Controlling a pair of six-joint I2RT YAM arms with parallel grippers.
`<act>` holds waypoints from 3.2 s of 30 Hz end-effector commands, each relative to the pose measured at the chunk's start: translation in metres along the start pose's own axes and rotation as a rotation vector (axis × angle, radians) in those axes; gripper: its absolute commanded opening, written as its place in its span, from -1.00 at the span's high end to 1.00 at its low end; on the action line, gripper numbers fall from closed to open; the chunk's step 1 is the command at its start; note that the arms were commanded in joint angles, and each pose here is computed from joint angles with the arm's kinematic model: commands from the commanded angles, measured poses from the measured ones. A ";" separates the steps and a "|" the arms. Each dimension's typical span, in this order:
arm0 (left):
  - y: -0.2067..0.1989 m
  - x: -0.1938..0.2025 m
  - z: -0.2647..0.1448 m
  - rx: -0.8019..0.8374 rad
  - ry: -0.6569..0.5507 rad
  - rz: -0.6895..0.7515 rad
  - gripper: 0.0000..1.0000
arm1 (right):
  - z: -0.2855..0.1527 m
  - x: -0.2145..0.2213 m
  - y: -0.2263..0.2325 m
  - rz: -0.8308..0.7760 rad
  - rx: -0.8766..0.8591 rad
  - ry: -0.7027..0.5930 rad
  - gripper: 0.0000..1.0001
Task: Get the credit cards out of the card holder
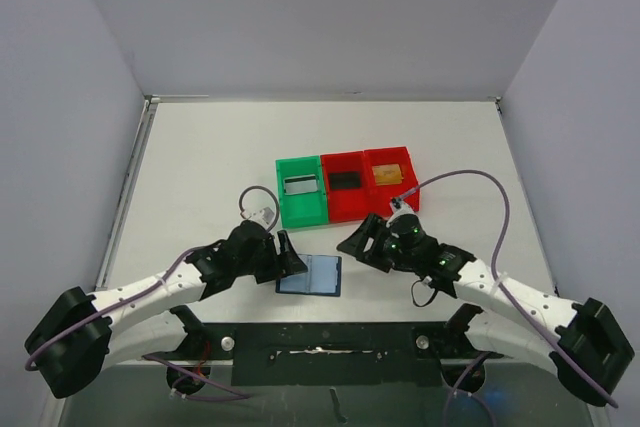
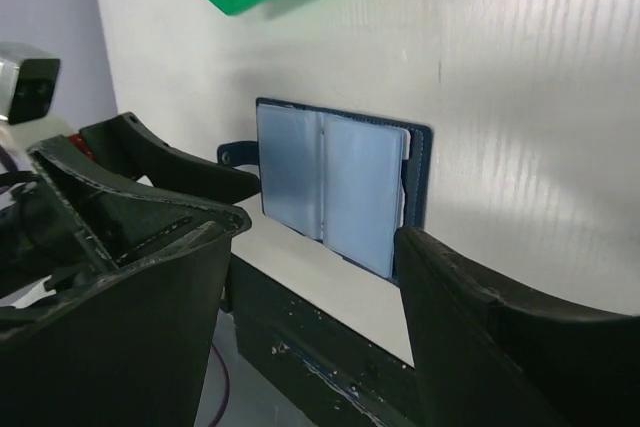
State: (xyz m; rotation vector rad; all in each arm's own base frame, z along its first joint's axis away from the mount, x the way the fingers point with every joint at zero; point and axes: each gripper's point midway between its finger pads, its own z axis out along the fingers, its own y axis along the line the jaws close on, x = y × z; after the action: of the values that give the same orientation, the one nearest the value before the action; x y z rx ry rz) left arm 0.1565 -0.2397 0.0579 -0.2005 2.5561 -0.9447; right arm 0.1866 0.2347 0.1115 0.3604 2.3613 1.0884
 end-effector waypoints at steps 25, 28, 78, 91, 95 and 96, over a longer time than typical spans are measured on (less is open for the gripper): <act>0.017 0.015 0.006 -0.073 0.072 0.092 0.06 | 0.075 0.062 -0.006 -0.012 0.166 0.212 0.21; 0.018 0.017 0.006 -0.070 0.078 0.091 0.09 | 0.079 0.068 -0.010 -0.007 0.182 0.243 0.22; 0.044 0.019 -0.001 -0.207 0.082 0.128 0.05 | 0.079 0.070 -0.015 -0.227 0.415 0.256 -0.06; 0.046 0.017 -0.007 -0.218 0.063 0.122 -0.03 | 0.085 0.071 -0.006 -0.261 0.405 0.258 0.11; 0.049 0.020 -0.007 -0.222 0.072 0.117 -0.04 | 0.077 0.062 -0.002 -0.285 0.436 0.220 0.04; 0.046 0.019 -0.008 -0.212 0.068 0.117 -0.06 | 0.075 0.058 0.002 -0.293 0.435 0.208 0.02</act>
State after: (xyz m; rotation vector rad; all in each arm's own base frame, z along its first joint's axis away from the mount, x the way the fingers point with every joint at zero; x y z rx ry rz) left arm 0.1390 -0.2091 0.0290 -0.0858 2.6955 -0.6660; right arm 0.1655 0.3039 0.0256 0.0588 2.8099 0.5114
